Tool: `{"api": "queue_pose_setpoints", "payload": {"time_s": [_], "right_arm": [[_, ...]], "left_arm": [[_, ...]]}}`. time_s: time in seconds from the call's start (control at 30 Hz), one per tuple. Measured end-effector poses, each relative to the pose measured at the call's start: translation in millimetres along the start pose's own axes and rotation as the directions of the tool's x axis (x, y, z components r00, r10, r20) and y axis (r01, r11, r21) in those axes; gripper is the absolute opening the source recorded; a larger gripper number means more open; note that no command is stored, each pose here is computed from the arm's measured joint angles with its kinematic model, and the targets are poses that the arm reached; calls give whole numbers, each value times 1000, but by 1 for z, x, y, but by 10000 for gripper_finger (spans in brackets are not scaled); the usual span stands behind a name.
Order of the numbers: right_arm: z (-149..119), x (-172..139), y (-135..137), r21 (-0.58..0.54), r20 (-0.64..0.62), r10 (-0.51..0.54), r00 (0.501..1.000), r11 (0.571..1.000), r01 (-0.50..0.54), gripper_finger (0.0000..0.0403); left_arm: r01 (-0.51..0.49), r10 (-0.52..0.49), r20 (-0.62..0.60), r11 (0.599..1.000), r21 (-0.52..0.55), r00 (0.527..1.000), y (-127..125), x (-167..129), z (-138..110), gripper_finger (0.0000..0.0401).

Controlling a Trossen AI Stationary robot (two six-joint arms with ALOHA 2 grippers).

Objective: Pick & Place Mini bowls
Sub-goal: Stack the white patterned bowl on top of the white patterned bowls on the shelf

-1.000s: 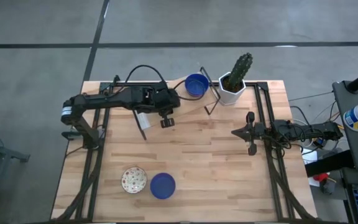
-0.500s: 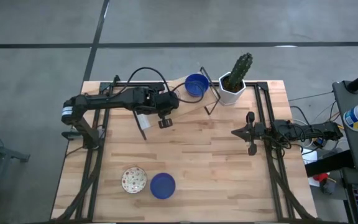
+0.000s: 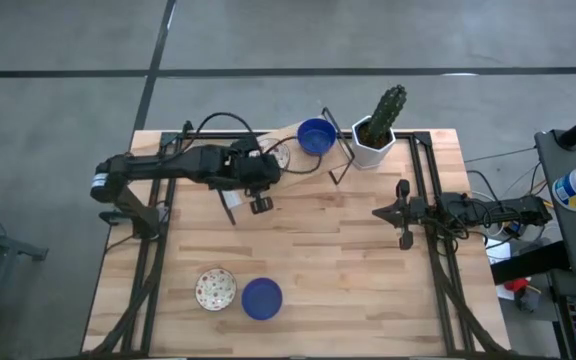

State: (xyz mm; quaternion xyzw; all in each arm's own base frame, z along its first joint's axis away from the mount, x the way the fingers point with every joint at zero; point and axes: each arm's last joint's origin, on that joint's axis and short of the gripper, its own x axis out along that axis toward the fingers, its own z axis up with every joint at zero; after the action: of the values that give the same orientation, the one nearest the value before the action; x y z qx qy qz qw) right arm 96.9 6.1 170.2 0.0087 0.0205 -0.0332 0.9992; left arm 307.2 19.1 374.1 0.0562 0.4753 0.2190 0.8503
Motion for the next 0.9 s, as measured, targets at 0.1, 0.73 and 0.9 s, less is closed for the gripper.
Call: {"api": "queue_pose_setpoints", "payload": {"time_s": [0.1,0.73,0.9], "right_arm": [[0,0,0,2,0,0,1000,1000,0,9],[0,0,0,0,0,0,1000,1000,0,9],[0,0,0,0,0,0,1000,1000,0,9]], "left_arm": [[55,-55,-19,998,-10,998,-17,-11,-7,58],[242,-252,-145,967,-87,957,-150,-40,-92,58],[274,-300,-214,951,-143,930,-171,-31,-119,58]]}}
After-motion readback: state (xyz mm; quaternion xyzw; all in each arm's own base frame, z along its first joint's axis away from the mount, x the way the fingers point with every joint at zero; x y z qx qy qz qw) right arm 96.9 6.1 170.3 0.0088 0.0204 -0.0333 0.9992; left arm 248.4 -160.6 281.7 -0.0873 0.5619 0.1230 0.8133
